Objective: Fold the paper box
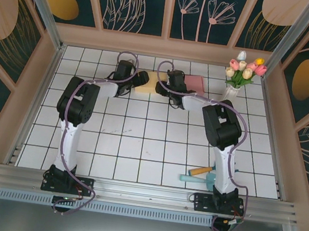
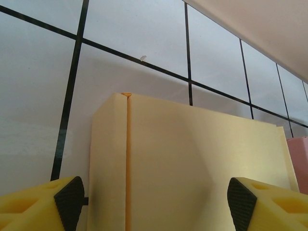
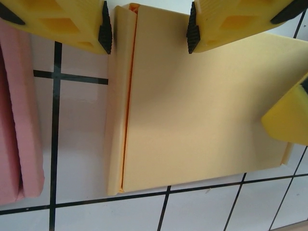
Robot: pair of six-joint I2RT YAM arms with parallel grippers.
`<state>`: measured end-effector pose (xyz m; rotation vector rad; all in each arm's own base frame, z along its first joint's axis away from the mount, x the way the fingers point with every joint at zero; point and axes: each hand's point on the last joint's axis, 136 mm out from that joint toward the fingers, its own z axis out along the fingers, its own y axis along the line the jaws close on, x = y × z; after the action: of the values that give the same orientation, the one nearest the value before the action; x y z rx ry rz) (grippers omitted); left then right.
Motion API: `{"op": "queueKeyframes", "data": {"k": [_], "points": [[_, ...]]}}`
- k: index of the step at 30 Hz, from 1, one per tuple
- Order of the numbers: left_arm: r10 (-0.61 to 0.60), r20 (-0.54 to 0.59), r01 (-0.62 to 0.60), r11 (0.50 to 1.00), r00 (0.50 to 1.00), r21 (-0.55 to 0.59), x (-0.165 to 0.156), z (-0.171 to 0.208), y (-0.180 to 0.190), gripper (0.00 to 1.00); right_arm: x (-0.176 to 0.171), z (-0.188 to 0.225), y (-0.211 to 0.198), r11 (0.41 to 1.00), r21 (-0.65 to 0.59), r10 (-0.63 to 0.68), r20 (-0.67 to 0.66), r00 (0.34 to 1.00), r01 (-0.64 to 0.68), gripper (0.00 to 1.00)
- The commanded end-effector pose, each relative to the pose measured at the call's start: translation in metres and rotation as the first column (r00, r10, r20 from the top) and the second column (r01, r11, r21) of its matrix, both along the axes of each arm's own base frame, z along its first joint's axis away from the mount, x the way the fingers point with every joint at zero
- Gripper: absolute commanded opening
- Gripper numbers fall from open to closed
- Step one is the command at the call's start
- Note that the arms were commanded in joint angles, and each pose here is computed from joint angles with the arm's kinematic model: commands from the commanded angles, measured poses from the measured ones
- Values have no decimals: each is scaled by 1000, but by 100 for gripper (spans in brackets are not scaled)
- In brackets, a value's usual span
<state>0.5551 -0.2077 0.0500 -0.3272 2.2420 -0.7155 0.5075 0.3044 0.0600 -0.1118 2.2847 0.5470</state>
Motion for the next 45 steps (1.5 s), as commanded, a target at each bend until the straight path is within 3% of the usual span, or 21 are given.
{"op": "queueKeyframes", "data": {"k": [1, 5, 12, 14, 15, 17, 22, 25, 28, 32, 35, 38, 42, 45], "points": [[0, 61, -1, 1000, 998, 18, -1, 39, 2, 81, -4, 24, -1, 1000, 3, -12, 11, 1000, 12, 49], [31, 97, -35, 999, 995, 37, -13, 60, 13, 83, -13, 44, -10, 1000, 3, -16, 42, 999, 16, 49], [98, 234, -129, 984, 967, 124, -65, 95, 56, 90, -66, 70, -37, 997, -65, -22, 127, 992, 31, 49], [110, 290, -161, 974, 951, 159, -85, 103, 71, 97, -82, 75, -51, 995, -96, -27, 159, 987, 43, 61], [113, 331, -180, 967, 937, 180, -97, 108, 79, 99, -89, 78, -60, 992, -109, -36, 178, 983, 56, 95], [119, 405, -226, 947, 906, 227, -119, 113, 97, 99, -103, 83, -79, 988, -129, -56, 215, 975, 85, 99], [221, 558, -444, 843, 800, 304, -175, 127, 157, 99, -129, 98, -128, 960, -218, -90, 351, 932, 175, 99], [195, 587, -471, 804, 786, 364, -189, 136, 168, 99, -139, 105, -157, 931, -273, -105, 438, 893, 244, 99], [224, 593, -560, 679, 773, 474, -198, 135, 194, 99, -153, 110, -189, 884, -353, -55, 572, 818, 306, 99], [63, 698, -574, 624, 713, 531, -224, 125, 198, 99, -161, 104, -235, 900, -252, -135, 614, 777, 356, 99], [143, 673, -611, 584, 726, 535, -216, 112, 214, 99, -162, 85, -276, 891, -162, -274, 554, 786, 425, 99], [155, 673, -600, 625, 723, 500, -211, 112, 218, 99, -165, 73, -307, 866, -108, -366, 529, 766, 489, 99], [184, 704, -573, 733, 686, 367, -211, 109, 232, 99, -165, 74, -320, 866, -65, -394, 523, 756, 496, 99], [140, 684, -511, 772, 716, 377, -193, 98, 227, 99, -168, 84, -318, 886, -21, -368, 577, 729, 463, 99]]}}
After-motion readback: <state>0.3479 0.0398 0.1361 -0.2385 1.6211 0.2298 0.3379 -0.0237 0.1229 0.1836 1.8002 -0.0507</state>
